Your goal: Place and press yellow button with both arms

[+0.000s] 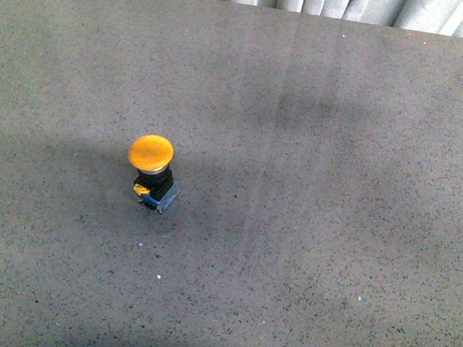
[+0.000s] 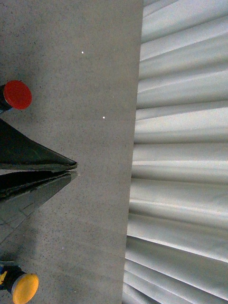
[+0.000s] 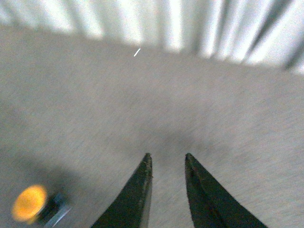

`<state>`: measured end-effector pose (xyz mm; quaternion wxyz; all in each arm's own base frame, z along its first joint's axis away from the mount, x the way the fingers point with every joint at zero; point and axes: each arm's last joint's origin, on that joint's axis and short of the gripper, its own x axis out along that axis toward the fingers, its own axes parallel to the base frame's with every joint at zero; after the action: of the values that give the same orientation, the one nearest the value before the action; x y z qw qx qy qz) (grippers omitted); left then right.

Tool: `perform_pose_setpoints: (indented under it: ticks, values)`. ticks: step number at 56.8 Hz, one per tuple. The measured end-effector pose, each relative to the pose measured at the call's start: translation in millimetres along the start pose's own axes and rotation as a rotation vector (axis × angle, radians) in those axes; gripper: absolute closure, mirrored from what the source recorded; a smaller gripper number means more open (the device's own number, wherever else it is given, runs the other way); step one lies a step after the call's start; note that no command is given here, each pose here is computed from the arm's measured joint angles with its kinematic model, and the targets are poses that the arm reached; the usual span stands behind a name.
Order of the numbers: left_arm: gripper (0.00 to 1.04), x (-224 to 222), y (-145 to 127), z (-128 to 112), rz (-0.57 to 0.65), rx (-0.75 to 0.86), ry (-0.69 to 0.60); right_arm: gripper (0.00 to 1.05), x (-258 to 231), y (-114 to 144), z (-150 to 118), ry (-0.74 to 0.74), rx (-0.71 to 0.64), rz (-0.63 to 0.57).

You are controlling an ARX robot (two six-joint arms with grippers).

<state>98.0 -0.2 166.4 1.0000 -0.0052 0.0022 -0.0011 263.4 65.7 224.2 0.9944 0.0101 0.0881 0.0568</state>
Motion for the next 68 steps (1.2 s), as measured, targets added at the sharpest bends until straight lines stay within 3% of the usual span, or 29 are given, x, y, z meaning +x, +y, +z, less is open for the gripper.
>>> perform_pose_setpoints:
  ticks: [5, 8, 20, 49, 68]
  values:
    - [1.03, 0.0, 0.0, 0.0, 0.0, 0.0, 0.0, 1.04, -26.7, -13.7, 0.7, -0.174, 0.005, -0.1]
    - [1.03, 0.0, 0.0, 0.0, 0.0, 0.0, 0.0, 1.03, -36.9, -19.2, -2.8, -0.208, 0.007, -0.114]
    - [1.03, 0.0, 0.0, 0.0, 0.0, 0.0, 0.0, 1.03, -59.4, -31.1, -35.8, -0.152, -0.016, -0.109]
    - [1.03, 0.0, 0.0, 0.0, 0.0, 0.0, 0.0, 1.03, -107.1, -53.9, -65.0, -0.164, -0.013, -0.117]
    - [1.03, 0.0, 0.0, 0.0, 0.0, 0.0, 0.0, 1.03, -120.4, -52.5, -76.8, -0.179, -0.015, -0.11]
